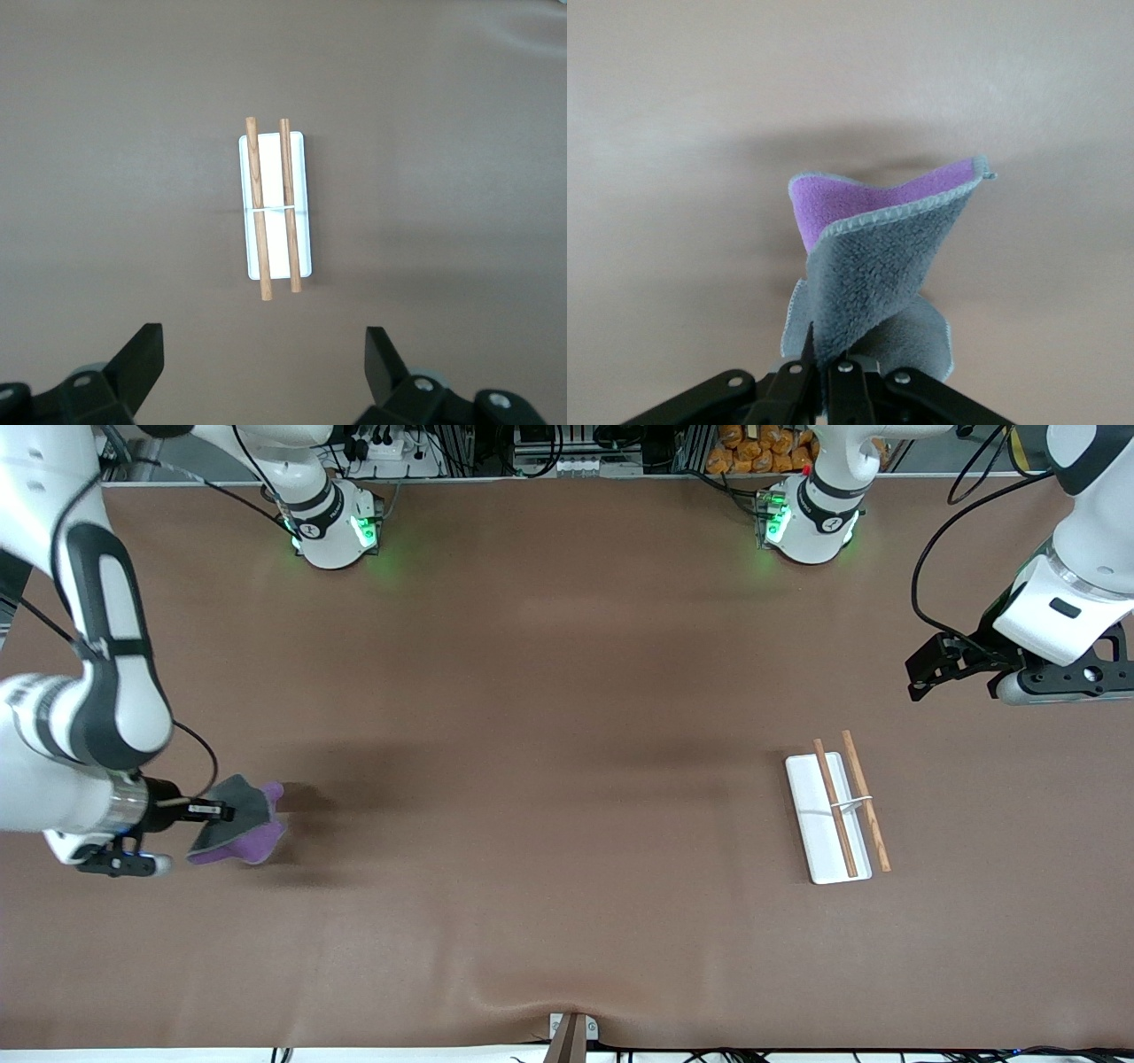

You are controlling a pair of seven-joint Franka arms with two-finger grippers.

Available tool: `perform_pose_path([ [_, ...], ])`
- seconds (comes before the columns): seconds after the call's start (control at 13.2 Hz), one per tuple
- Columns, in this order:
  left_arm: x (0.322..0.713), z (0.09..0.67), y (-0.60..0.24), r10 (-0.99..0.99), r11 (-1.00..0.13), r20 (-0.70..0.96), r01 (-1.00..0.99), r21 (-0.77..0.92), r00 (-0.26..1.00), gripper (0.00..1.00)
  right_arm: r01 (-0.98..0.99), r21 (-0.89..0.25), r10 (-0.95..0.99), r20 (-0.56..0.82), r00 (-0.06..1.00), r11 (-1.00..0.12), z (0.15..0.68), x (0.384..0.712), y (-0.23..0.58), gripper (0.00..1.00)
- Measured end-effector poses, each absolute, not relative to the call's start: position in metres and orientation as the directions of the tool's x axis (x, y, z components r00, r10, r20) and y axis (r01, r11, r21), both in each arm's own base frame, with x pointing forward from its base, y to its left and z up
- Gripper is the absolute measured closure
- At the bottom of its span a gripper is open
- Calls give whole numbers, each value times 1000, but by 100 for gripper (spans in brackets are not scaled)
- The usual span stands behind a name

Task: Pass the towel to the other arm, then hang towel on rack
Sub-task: 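Lift the towel with the right gripper while the left gripper approaches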

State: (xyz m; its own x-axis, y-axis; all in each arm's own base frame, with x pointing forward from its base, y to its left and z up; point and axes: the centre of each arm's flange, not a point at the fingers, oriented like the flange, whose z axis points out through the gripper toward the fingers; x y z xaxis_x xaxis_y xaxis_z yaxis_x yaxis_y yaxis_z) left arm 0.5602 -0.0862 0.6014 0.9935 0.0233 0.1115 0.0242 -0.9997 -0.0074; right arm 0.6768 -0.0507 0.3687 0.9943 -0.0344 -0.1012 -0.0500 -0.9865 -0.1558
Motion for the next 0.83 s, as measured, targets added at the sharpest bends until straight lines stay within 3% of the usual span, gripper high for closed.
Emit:
perform_pose_path([
  [0.3, 560, 602, -86, 24, -1000, 112, 25, -7, 993, 0, 96, -175, 97, -1, 995, -980, 440, 671, -26, 96],
  [0.83, 560, 601, -89, 29, -1000, 108, 28, 14, 994, 0, 222, -228, 217, 44, 975, -948, 486, 671, 65, 96],
])
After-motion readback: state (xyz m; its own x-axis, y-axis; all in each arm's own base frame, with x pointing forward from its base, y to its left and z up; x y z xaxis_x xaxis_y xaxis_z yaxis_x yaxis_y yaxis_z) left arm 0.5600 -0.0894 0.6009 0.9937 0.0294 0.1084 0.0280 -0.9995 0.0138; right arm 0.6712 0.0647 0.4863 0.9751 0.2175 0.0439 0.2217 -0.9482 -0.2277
